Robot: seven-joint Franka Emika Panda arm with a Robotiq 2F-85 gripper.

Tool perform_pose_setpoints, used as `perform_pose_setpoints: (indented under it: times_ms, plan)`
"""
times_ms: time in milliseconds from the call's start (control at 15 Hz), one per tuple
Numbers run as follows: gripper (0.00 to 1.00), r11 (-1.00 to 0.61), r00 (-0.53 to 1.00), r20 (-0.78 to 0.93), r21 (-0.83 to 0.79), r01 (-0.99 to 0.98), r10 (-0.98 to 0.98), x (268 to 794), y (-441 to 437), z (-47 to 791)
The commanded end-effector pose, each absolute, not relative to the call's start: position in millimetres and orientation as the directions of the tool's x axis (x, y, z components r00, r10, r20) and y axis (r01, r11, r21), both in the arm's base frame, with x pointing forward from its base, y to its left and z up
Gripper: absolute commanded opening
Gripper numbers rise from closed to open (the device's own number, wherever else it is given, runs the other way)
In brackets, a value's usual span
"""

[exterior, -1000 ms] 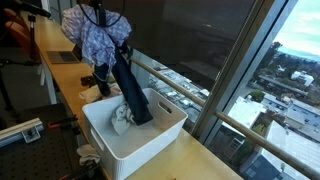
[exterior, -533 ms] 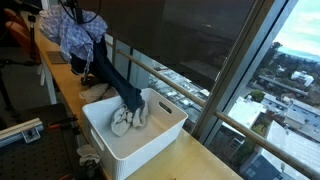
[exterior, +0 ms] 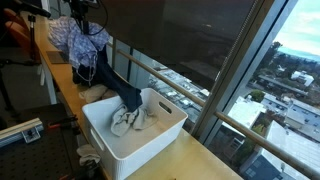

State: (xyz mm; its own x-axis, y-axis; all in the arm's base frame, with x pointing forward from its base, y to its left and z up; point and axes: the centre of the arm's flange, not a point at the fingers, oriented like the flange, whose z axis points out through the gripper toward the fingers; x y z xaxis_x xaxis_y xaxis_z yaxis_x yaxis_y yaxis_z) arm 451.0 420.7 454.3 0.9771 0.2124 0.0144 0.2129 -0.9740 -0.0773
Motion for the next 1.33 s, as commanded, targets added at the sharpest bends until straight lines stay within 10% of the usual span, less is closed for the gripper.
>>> perform_pose_setpoints:
  times_ms: [0, 400, 1267]
  plan:
    - [0.06, -0.957, 0.961, 0.018, -0.096, 0.275, 0.274, 442, 494, 476]
    - [0.06, -0.931, 0.934, -0.001, -0.075, 0.357, 0.358, 425, 539, 451]
    - [0.06, -0.992, 0.992, -0.114, -0.118, 0.043, 0.056, 599, 315, 358]
